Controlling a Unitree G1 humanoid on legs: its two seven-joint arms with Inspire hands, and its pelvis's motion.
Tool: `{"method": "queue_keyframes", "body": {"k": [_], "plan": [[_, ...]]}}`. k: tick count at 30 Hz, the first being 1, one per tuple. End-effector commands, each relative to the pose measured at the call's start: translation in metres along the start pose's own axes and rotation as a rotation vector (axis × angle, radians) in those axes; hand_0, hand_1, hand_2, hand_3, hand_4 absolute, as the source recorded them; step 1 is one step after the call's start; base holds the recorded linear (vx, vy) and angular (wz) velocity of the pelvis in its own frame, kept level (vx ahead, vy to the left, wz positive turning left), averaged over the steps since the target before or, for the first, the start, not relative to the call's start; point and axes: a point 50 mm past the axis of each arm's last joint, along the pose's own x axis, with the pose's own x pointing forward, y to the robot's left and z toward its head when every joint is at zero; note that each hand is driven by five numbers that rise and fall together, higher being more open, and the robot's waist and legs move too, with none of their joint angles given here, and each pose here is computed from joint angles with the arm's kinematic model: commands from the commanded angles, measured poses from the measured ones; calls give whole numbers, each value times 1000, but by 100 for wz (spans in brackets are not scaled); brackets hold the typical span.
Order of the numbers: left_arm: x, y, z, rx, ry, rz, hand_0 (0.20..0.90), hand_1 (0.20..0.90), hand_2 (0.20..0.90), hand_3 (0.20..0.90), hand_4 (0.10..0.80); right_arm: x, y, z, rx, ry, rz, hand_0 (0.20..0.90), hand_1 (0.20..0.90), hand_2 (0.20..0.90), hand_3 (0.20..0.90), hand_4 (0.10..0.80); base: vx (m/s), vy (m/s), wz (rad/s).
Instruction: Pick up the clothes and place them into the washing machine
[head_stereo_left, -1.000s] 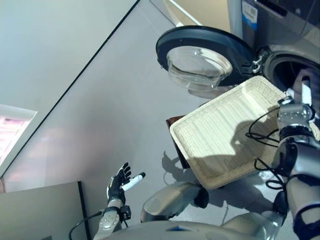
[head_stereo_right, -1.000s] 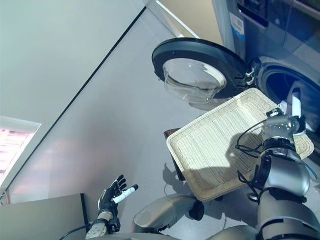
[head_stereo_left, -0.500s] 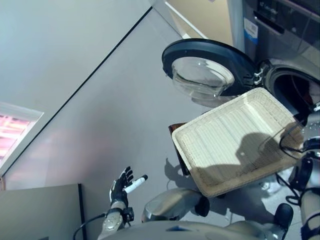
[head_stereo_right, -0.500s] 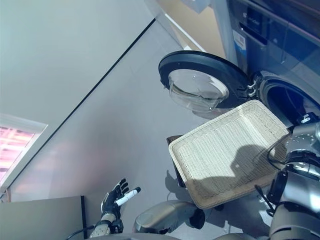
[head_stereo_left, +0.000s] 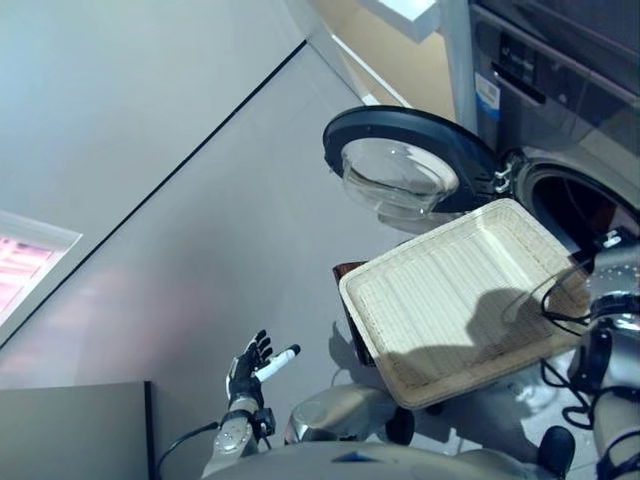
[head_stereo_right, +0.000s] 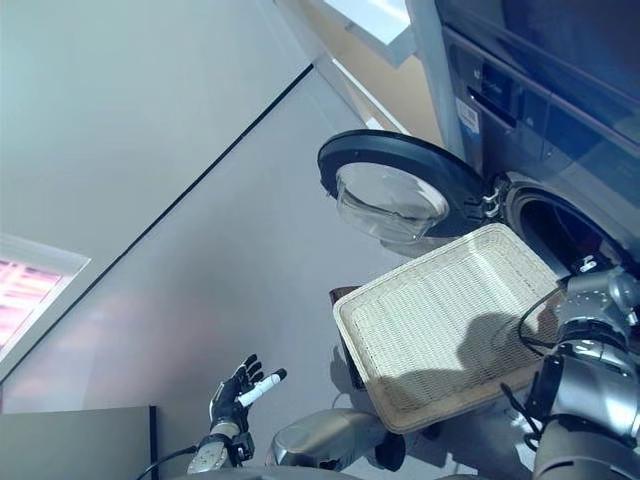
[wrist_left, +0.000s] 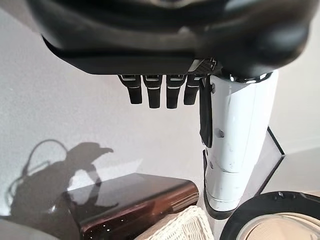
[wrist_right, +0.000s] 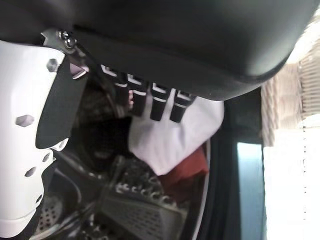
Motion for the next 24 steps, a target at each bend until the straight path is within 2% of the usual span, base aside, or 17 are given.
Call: {"method": "queue_keyframes", "body": {"k": [1,6,7,9,10,13,16,19,24], "plan": [[-28,100,-31,110,138,302,900,900,900,900,800,-19,46,71,26,-406,269,900,900,900,900,800,-11,-5,-9],[-27,101,-33,137,160,293,900,900,900,900,800,-28,19,-45,-85,-63,222,900,900,900,900,800,-11,-12,4],[-27,101,-33,138,161,295,900,900,900,900,800,-28,18,-45,-84,-61,223,900,900,900,900,800,-3,-11,5],[-25,101,-29,153,149,286,900,900,900,900,800,-41,2,-93,-168,82,203,900,900,900,900,800,-13,-2,12],[-26,102,-29,154,150,288,900,900,900,900,800,-41,2,-93,-168,83,203,900,900,900,900,800,-33,-9,14],[-23,103,-23,186,131,279,900,900,900,900,800,-68,-9,-143,-242,238,219,900,900,900,900,800,-29,-5,21],[-20,104,-18,191,111,280,900,900,900,900,800,-77,-6,-155,-227,277,225,900,900,900,900,800,-94,3,11],[-5,100,11,190,-5,266,900,900,900,900,800,-94,31,-155,-167,272,308,900,900,900,900,800,-477,-6,10],[5,87,26,185,-64,218,900,900,900,900,800,-92,55,-137,-117,228,313,900,900,900,900,800,-207,17,11]]}}
